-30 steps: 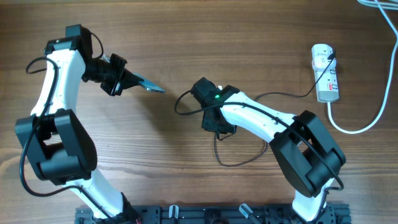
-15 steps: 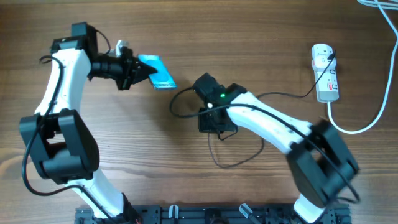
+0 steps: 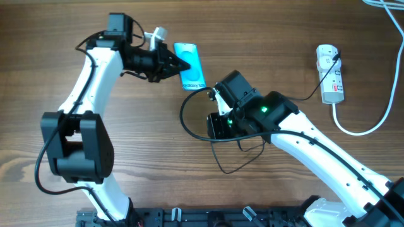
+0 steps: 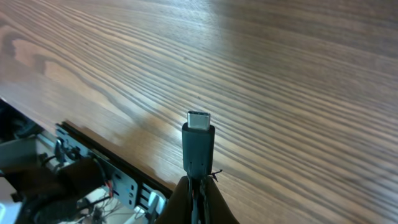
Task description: Plug charger to phone and switch on socket
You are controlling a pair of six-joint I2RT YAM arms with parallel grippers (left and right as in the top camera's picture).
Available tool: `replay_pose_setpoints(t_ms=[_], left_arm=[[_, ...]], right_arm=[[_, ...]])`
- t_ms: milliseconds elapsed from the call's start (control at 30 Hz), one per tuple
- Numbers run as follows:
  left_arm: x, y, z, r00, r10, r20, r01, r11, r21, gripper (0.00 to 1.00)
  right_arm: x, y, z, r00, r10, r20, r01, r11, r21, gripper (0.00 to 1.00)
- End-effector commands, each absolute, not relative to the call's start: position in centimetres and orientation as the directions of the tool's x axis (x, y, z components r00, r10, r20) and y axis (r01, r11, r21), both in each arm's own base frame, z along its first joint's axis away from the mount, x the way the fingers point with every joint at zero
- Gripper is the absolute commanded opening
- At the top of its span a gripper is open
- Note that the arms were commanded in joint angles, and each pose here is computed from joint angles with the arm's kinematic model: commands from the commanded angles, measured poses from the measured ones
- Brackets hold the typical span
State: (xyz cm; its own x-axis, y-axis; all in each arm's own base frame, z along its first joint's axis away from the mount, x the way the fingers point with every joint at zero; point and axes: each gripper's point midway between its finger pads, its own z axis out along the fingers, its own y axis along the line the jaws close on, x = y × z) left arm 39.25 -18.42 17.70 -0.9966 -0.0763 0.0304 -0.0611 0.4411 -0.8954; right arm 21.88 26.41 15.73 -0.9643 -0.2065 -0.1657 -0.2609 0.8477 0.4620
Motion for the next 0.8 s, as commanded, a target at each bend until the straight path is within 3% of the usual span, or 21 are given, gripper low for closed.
replay_pose_setpoints(t_ms=[0,300,433,767], left_arm=[[37.9,-20.9,19.7,-1.0,-0.002,-0.021,0.018,0.402,-0.915,0.04],[37.1,-21.9,19.7,-0.999,0.031,-0.016,0.027,0.399,-0.917,0.04],[35.9,-22.8,20.7,-0.99,0.108,-0.094,0.124,0.331,-0.936,0.04],[36.2,-22.6,20.2,-0.987,0.107,-0.117,0.148,0.358,-0.922,0.04]], right_arm=[[22.4,27.5,17.2,-0.959,-0.196,-0.206,-0.276,0.817,0.506,0.04],[24.0,27.8,17.6,-0.961,-0.122,-0.249,-0.236,0.832,0.502,0.04],[24.8,27.2,17.5,-0.964,-0.076,-0.257,-0.196,0.852,0.485,0.04],[24.3,27.3,17.5,-0.969,-0.083,-0.233,-0.194,0.842,0.504,0.04]])
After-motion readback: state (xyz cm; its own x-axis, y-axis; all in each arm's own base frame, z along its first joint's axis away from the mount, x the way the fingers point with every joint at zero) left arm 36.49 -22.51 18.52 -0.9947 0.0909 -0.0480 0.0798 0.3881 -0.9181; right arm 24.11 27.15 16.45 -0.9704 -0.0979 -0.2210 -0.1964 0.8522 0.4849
